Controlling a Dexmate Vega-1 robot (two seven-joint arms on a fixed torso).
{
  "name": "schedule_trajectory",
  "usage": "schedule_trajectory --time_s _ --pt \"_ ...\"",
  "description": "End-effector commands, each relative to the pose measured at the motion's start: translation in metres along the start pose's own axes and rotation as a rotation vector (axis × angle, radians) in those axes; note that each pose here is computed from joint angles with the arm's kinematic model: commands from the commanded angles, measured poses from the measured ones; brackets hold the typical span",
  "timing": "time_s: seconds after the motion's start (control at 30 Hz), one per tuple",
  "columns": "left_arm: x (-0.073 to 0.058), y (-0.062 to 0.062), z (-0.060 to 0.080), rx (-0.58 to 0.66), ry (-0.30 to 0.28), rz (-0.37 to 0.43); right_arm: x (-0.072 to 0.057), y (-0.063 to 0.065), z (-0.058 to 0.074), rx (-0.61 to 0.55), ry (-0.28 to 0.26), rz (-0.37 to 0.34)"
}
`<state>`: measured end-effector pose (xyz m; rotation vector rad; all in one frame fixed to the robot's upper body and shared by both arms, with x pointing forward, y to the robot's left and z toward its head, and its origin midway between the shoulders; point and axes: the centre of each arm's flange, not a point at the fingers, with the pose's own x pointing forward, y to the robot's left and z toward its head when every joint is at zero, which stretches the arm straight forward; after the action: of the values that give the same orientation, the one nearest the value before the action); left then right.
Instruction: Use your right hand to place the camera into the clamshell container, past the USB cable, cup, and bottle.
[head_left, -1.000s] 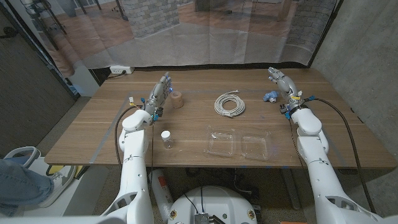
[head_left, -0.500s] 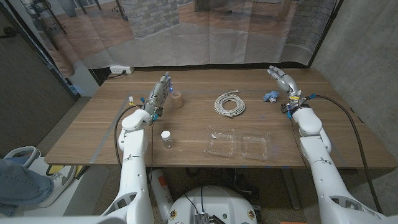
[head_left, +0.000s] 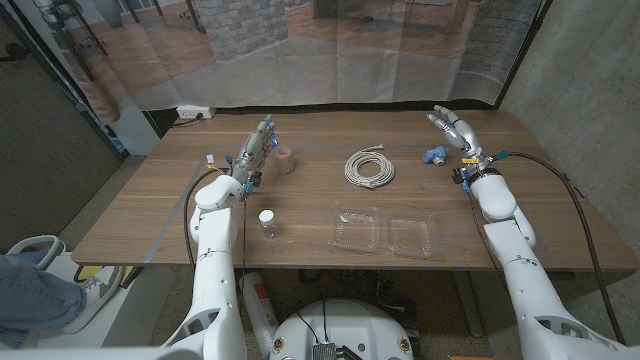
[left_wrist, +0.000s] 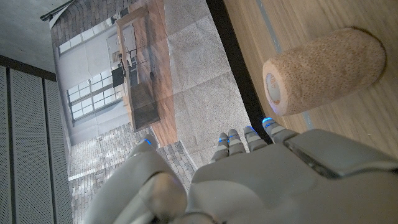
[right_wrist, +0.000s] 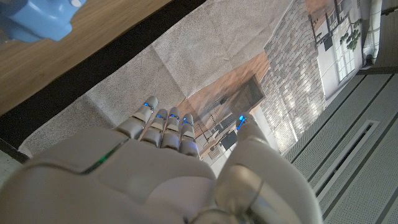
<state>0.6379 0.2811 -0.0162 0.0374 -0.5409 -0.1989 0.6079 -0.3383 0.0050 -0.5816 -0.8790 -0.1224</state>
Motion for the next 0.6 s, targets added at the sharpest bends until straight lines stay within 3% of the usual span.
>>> schedule_trajectory --time_s 0.03,0.6 --pt "-0.0004 0.0004 -0.0013 -0.001 -0.001 -0.003 -0.0005 0.0016 0.0048 -0.109 -0.035 -0.002" --pt "-0.0005 -0.0002 -0.0043 -0.006 0.000 -0.005 0.0018 0.0031 0.0043 -0.249 -0.048 0.015"
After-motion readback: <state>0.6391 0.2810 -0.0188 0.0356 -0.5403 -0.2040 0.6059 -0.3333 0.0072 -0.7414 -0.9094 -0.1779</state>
